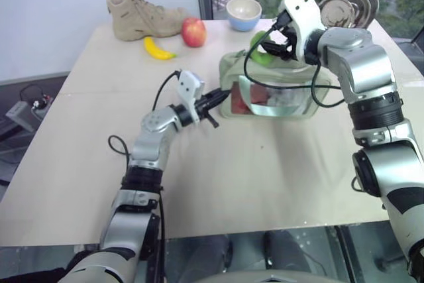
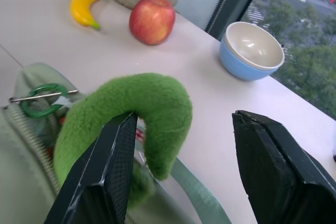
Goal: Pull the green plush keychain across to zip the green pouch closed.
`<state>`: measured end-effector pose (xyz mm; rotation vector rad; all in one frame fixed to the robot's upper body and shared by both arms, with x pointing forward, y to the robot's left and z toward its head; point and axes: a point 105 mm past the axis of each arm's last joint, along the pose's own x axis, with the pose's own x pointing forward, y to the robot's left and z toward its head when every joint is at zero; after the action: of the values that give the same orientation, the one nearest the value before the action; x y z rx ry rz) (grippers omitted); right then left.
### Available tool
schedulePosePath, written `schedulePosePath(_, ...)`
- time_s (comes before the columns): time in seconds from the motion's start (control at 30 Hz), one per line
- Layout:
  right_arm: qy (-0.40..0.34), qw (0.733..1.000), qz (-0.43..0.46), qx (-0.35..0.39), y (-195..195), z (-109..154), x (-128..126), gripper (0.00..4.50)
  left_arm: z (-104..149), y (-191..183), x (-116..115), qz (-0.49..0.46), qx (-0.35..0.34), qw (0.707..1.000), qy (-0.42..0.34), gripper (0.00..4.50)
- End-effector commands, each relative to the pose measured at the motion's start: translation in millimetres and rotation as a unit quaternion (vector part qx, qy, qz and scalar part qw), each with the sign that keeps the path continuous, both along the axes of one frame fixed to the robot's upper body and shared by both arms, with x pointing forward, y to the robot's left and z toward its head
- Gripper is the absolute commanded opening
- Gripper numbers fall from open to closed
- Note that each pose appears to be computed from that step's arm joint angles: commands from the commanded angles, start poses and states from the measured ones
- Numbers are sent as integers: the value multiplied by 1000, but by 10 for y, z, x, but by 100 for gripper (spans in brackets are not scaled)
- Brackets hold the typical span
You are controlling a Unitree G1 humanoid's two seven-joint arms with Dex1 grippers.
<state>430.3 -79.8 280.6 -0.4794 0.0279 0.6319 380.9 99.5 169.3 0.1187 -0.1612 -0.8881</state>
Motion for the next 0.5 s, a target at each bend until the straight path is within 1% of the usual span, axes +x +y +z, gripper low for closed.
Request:
schedulePosePath(0.03, -44, 999, 16, -27, 76, 170, 11, 290, 145, -60, -66, -9, 2, 999, -37, 0)
schedulePosePath(0.1, -43, 998, 23, -38, 106, 135, 26, 290, 142, -74, -80, -9, 2, 999, -38, 0)
schedulePosePath(0.17, -38, 998, 30, -45, 130, 101, 35, 239, 140, -78, -88, -9, 3, 999, -39, 0)
schedulePosePath(0.2, -36, 998, 33, -47, 137, 87, 40, 209, 140, -79, -90, -9, 3, 999, -39, 0)
schedulePosePath(0.23, -33, 998, 35, -51, 139, 69, 43, 148, 137, -76, -91, -8, 3, 999, -39, 0)
schedulePosePath(0.27, -31, 997, 37, -54, 139, 57, 44, 99, 136, -75, -94, -8, 4, 999, -39, 0)
schedulePosePath(0.3, -24, 998, 33, -38, 102, 97, 42, 65, 135, -74, -94, -6, 4, 999, -40, 0)
schedulePosePath(0.4, -4, 999, 41, -8, -6, 207, -15, 65, 134, -67, -89, -3, 5, 999, -40, 0)
schedulePosePath(0.47, -3, 998, 55, -16, -28, 211, -67, 65, 132, -66, -88, -2, 6, 999, -40, 0)
schedulePosePath(0.5, -3, 998, 57, -18, -34, 204, -84, 90, 130, -66, -88, -1, 6, 999, -41, 0)
